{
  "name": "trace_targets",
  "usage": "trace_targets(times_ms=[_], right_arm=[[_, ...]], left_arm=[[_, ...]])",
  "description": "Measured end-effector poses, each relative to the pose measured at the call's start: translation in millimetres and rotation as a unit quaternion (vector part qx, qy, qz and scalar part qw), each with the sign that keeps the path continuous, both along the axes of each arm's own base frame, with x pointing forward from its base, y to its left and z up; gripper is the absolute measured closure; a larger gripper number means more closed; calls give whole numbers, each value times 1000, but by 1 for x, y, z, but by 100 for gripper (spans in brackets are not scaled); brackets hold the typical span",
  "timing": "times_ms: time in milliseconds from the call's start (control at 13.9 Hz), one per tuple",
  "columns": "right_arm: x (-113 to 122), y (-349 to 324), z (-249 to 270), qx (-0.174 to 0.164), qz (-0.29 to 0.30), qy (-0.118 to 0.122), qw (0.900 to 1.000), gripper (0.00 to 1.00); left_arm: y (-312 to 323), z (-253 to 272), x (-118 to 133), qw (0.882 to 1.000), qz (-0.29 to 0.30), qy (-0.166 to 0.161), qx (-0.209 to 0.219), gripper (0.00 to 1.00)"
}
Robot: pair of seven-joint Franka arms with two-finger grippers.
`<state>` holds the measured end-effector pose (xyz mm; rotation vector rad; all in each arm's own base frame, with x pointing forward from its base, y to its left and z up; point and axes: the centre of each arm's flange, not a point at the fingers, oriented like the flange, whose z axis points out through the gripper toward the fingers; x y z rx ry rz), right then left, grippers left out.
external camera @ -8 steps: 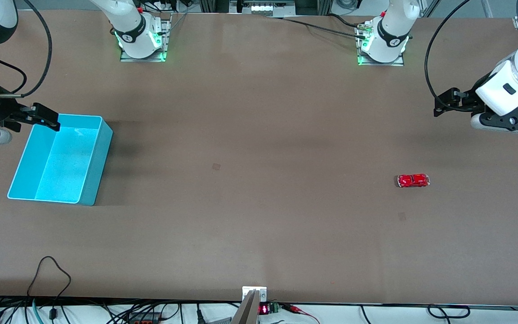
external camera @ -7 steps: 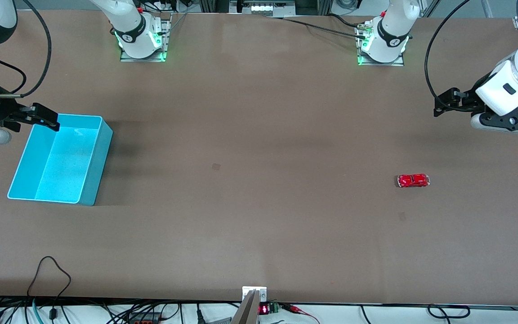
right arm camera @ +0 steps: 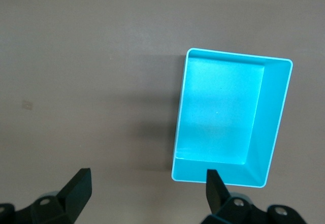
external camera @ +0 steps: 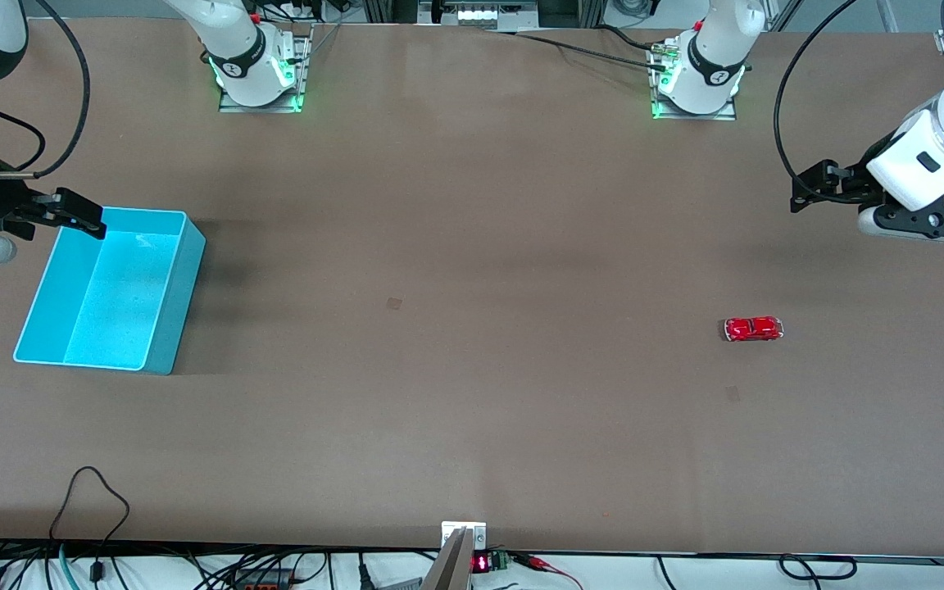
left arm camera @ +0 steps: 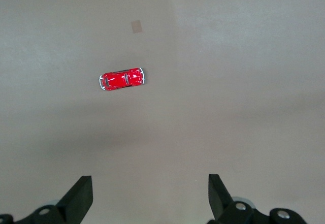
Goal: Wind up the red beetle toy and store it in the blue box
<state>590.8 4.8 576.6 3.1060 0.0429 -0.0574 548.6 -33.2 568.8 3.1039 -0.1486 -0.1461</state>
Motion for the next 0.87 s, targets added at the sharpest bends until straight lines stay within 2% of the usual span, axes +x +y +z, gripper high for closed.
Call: trace_targets(times_ms=[505, 865], right_arm=[[0, -8, -1, 0, -7, 1, 1000, 0], [0, -13, -2, 0, -11, 2, 1000, 0]], left_arm=[[-1, -1, -2, 1000, -1, 7, 0, 0], [-1, -4, -7, 1000, -2, 27, 1, 0]])
